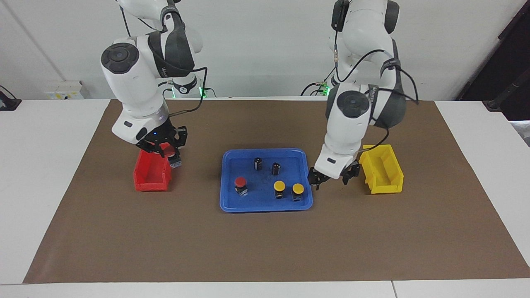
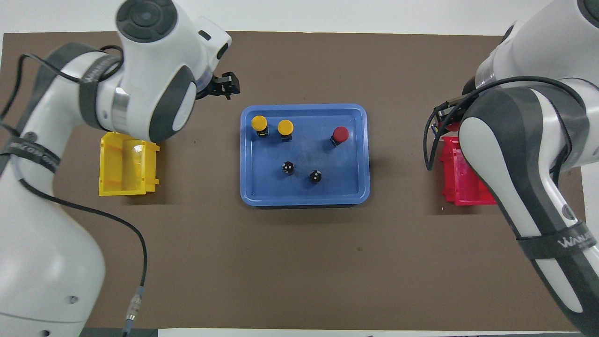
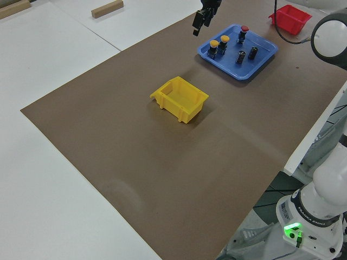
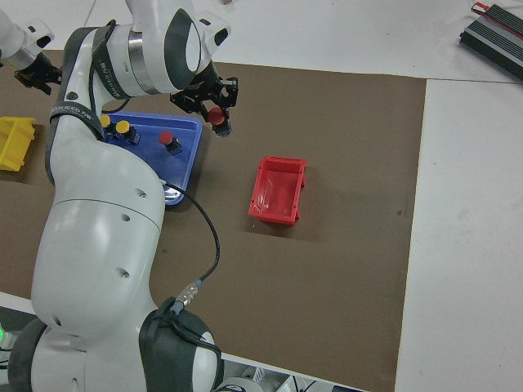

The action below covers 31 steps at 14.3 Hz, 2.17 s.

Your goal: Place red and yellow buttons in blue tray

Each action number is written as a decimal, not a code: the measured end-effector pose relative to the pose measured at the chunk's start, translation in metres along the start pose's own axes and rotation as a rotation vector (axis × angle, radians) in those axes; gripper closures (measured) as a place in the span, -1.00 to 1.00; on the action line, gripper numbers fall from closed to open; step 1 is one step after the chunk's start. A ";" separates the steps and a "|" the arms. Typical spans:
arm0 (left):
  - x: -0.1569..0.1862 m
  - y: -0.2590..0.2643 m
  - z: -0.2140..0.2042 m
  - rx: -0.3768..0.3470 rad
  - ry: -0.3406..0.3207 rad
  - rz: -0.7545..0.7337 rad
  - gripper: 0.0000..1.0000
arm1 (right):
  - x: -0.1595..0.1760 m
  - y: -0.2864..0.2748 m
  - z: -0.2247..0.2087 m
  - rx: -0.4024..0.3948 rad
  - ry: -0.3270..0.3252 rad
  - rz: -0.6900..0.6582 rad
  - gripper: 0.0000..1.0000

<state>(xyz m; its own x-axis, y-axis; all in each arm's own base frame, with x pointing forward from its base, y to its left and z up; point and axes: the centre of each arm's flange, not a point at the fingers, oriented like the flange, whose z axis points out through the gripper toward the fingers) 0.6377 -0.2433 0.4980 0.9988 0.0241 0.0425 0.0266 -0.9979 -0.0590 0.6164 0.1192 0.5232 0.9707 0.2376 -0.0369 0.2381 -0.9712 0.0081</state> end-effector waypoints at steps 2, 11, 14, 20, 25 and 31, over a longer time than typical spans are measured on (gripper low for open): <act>-0.011 -0.057 -0.050 -0.008 -0.032 0.028 -1.00 | 0.015 -0.035 -0.007 0.005 0.022 0.026 0.15; -0.081 -0.220 -0.105 -0.073 -0.090 0.060 -1.00 | 0.105 -0.207 0.058 0.064 0.111 0.108 0.15; -0.093 -0.218 -0.075 -0.086 -0.083 0.071 -1.00 | 0.114 -0.216 0.086 0.011 0.116 0.092 0.15; -0.098 -0.213 -0.084 -0.091 -0.059 0.082 -1.00 | 0.114 -0.218 0.106 -0.008 0.090 0.087 0.15; -0.097 -0.218 -0.087 -0.092 -0.047 0.075 -1.00 | 0.110 -0.221 0.135 -0.009 0.079 0.092 0.15; -0.097 -0.218 -0.088 -0.092 -0.047 0.075 -1.00 | 0.096 -0.221 0.157 -0.009 0.073 0.093 0.15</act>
<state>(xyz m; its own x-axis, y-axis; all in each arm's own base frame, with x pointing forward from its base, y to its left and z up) 0.5309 -0.0337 0.5940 0.9987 -0.0503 -0.0054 -0.0501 -0.9983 0.0313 0.6519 0.3540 0.3613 0.9884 0.1471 0.0371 0.1466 -0.9891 0.0168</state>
